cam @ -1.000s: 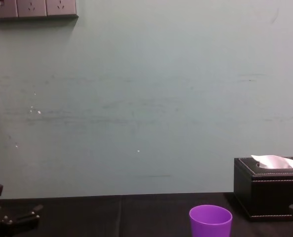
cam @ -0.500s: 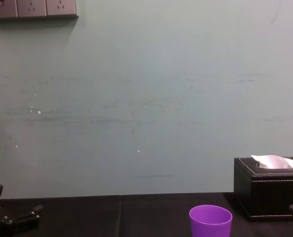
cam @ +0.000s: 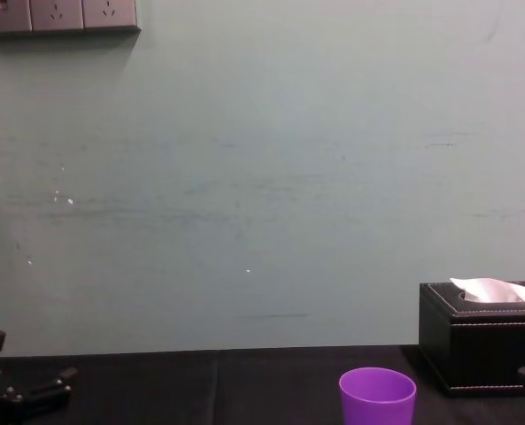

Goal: Stack the three plastic cups sequentially using one hand.

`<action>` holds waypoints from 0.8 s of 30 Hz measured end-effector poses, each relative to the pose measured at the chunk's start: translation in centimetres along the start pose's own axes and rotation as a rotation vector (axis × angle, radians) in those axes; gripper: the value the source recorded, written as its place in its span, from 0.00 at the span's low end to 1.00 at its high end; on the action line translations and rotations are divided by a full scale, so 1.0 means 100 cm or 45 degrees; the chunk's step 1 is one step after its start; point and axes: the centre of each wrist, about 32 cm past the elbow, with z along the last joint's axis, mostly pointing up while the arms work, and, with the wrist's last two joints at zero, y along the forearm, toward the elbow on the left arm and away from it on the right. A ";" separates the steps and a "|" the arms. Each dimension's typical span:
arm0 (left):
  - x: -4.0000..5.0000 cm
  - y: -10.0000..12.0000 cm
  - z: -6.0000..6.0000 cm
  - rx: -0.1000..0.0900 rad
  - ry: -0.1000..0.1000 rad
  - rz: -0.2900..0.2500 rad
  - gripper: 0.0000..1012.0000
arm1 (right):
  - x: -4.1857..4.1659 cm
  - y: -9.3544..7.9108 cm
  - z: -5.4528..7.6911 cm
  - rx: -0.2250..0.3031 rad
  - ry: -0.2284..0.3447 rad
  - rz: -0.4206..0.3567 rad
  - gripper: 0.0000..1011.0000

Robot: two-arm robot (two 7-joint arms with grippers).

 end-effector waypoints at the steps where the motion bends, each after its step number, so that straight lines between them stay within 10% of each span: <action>1: 0.0000 0.000 0.000 0.000 0.000 0.000 1.00 | 0.0000 0.000 0.000 0.000 0.000 0.000 0.99; 24: 0.0000 0.000 0.000 0.000 0.000 0.000 1.00 | 0.0000 0.000 0.000 0.000 0.000 0.000 0.99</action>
